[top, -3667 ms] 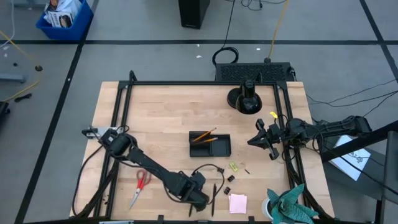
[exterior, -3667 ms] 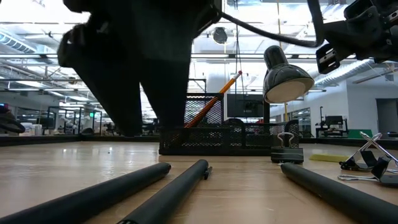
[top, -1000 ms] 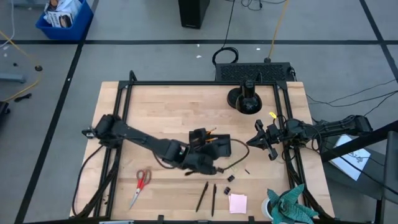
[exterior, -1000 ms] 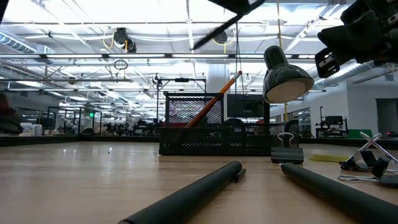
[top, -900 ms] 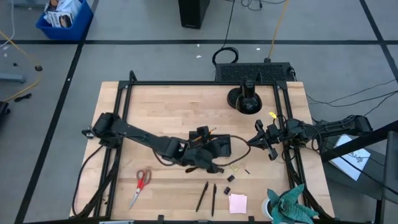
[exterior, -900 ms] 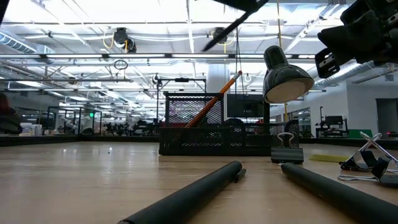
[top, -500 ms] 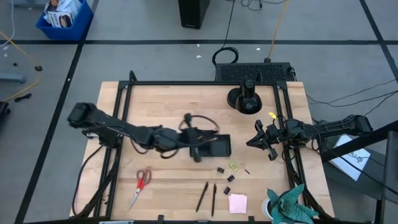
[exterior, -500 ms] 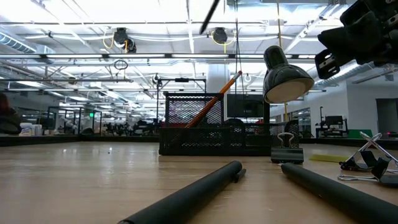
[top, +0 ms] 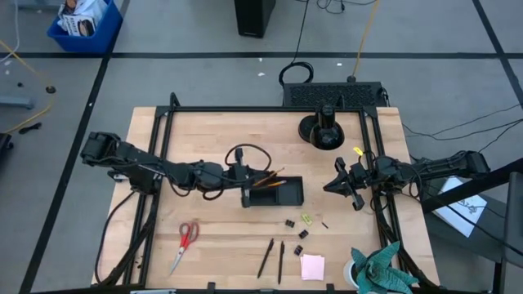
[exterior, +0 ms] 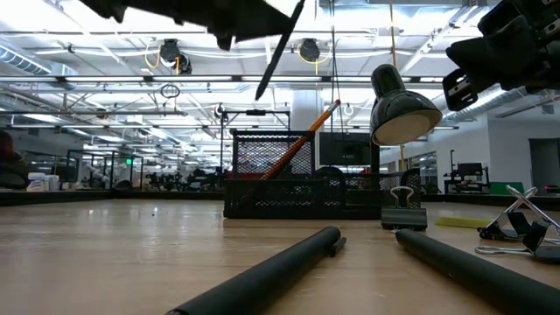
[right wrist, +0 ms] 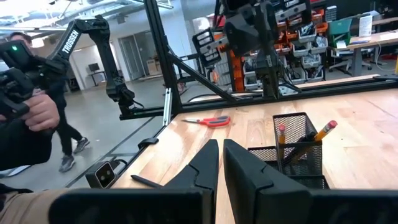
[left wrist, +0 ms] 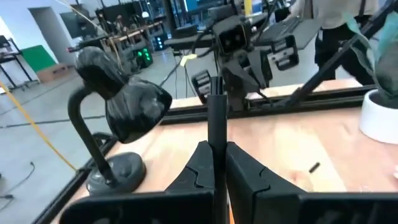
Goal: Pick and place office supplies into organizer
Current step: Put the black pen into the black desk organizer
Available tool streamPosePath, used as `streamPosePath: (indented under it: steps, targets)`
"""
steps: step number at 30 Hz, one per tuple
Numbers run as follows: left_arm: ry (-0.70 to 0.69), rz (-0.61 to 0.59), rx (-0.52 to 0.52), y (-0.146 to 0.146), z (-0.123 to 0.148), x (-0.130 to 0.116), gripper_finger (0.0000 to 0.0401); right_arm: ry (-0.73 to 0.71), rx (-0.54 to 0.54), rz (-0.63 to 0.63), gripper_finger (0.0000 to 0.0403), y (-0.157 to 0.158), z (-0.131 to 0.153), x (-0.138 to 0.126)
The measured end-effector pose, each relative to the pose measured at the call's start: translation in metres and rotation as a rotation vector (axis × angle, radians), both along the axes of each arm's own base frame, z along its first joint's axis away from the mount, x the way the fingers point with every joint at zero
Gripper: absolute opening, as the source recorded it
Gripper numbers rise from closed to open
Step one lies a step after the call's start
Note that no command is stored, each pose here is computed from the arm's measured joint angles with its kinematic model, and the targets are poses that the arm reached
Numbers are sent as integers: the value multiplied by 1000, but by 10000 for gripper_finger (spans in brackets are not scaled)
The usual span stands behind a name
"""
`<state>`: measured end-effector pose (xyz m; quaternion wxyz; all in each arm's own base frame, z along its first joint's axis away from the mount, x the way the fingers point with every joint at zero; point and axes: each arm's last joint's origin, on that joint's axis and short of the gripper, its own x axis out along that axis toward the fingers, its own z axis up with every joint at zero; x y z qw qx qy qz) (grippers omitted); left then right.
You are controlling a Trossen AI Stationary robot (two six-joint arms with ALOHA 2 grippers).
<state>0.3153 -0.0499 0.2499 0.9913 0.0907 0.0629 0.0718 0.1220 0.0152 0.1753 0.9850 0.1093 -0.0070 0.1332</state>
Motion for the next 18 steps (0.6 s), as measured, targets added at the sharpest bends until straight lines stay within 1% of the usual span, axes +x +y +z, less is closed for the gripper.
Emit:
streamPosePath:
  steps: [5, 9, 12, 15, 18]
  targets:
    - [-5, -8, -5, 0, -7, -4, 20, 0, 0, -1, 20, 0, 0, 0]
    - [-4, -5, -4, 1, -7, -4, 10, 0, 0, -3, 20, 0, 0, 0]
    - [-16, -26, -17, 6, -7, -2, 7, -1, -2, -8, 20, 0, 0, 0]
    - [-33, -17, -34, 11, -11, 3, 14, 0, -1, -30, 20, -1, 0, 0]
    - [-47, -20, -48, 15, -21, 11, 15, 5, -2, -29, 20, -1, -1, 1]
